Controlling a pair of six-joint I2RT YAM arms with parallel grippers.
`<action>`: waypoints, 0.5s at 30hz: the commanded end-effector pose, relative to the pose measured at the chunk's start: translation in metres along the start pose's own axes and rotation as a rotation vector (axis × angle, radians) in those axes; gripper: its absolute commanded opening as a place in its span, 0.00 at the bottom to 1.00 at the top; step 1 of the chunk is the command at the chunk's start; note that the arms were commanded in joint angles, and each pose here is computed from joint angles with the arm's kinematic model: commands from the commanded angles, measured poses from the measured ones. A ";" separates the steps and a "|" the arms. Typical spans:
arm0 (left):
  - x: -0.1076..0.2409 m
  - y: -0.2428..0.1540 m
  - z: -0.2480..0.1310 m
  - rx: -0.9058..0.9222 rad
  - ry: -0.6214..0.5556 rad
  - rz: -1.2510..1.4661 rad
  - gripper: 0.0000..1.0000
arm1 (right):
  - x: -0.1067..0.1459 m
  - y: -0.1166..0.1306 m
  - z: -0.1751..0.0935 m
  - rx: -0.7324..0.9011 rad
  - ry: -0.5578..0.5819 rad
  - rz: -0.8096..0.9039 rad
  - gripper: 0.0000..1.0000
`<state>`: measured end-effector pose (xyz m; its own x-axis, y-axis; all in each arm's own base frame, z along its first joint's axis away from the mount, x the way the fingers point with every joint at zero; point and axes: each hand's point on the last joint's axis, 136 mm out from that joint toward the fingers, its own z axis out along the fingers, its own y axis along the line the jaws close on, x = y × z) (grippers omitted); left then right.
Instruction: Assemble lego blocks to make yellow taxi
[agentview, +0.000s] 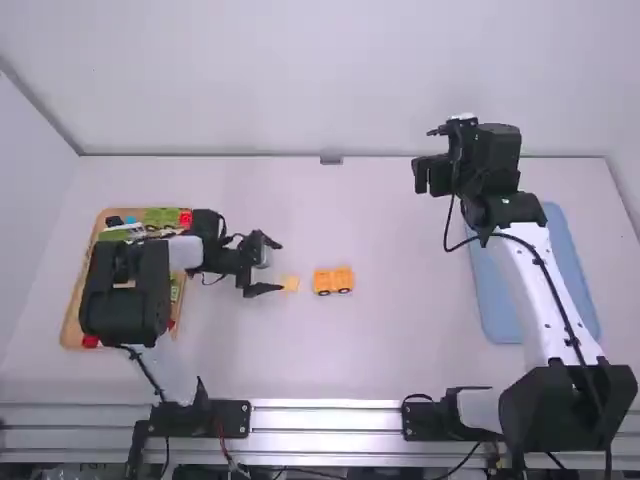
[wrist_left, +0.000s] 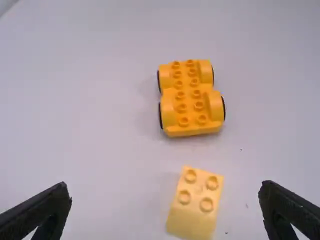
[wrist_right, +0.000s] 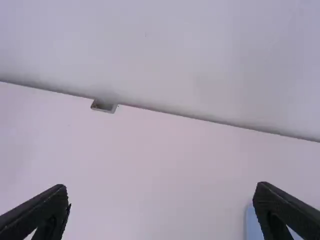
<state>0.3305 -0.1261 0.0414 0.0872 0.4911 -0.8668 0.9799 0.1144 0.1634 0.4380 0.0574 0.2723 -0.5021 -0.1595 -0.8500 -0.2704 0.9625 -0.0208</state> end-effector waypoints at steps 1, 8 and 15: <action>0.015 -0.012 0.009 0.026 -0.011 -0.065 0.99 | -0.013 0.010 -0.004 -0.060 -0.030 0.000 0.98; 0.034 -0.016 0.023 0.059 -0.006 -0.069 0.99 | -0.015 0.024 -0.005 -0.144 -0.040 -0.001 0.98; 0.045 -0.011 0.043 0.121 0.039 -0.057 0.77 | -0.004 0.026 -0.005 -0.152 0.005 0.057 0.98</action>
<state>0.3305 -0.1368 -0.0155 0.0137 0.5174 -0.8556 0.9958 0.0703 0.0585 0.4270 0.0797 0.2679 -0.5309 -0.1275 -0.8378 -0.3619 0.9281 0.0880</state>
